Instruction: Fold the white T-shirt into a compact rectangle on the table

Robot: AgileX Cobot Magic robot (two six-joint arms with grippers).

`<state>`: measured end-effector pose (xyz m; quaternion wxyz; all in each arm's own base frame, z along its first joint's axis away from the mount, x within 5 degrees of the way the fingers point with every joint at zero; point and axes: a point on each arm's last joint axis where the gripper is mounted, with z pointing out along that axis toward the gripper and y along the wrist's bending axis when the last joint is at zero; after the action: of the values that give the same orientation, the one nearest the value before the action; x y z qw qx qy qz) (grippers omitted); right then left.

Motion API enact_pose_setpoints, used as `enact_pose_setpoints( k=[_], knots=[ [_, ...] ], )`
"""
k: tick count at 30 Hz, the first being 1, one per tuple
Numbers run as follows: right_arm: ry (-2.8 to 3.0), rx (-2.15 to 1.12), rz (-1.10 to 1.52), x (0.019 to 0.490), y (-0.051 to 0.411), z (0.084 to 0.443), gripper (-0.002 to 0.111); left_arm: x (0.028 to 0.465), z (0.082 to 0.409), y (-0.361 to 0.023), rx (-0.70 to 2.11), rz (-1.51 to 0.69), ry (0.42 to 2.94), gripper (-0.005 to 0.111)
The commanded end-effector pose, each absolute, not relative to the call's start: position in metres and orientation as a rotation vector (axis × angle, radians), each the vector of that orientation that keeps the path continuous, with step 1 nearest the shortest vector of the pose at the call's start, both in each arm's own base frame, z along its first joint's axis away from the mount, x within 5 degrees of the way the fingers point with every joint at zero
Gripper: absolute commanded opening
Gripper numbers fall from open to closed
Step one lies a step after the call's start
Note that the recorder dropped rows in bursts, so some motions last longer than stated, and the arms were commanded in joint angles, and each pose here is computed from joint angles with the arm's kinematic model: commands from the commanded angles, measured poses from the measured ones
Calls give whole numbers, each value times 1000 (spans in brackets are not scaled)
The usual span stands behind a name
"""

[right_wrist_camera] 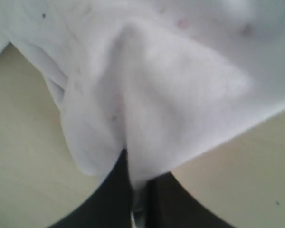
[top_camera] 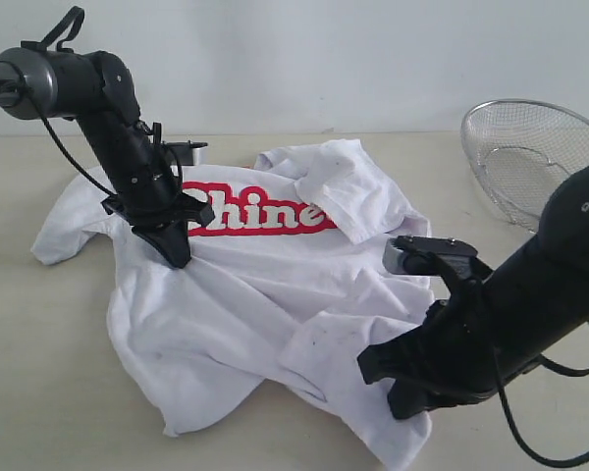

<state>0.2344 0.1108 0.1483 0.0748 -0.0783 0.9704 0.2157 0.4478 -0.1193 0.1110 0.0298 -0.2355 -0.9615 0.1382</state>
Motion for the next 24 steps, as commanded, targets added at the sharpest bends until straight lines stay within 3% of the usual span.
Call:
enact_pose_setpoints(
  k=[1,8,13,21,23,24],
  knots=[
    [3002,-305,531,222,101,159,0,447,98,-108,-720,320,-2939,5],
    [3071,-358,474,214,92,164,0,447,97,-106,-737,283,-2936,5],
    [3173,-266,287,214,62,161,2,448,97,-106,-737,283,-2938,5],
    [3181,-142,262,217,48,161,49,448,97,-106,-737,283,-2940,5],
    [3090,-155,408,219,56,170,50,448,97,-106,-737,283,-2940,5],
    [2963,-149,611,220,68,185,50,448,97,-106,-737,283,-2940,5]
  ],
)
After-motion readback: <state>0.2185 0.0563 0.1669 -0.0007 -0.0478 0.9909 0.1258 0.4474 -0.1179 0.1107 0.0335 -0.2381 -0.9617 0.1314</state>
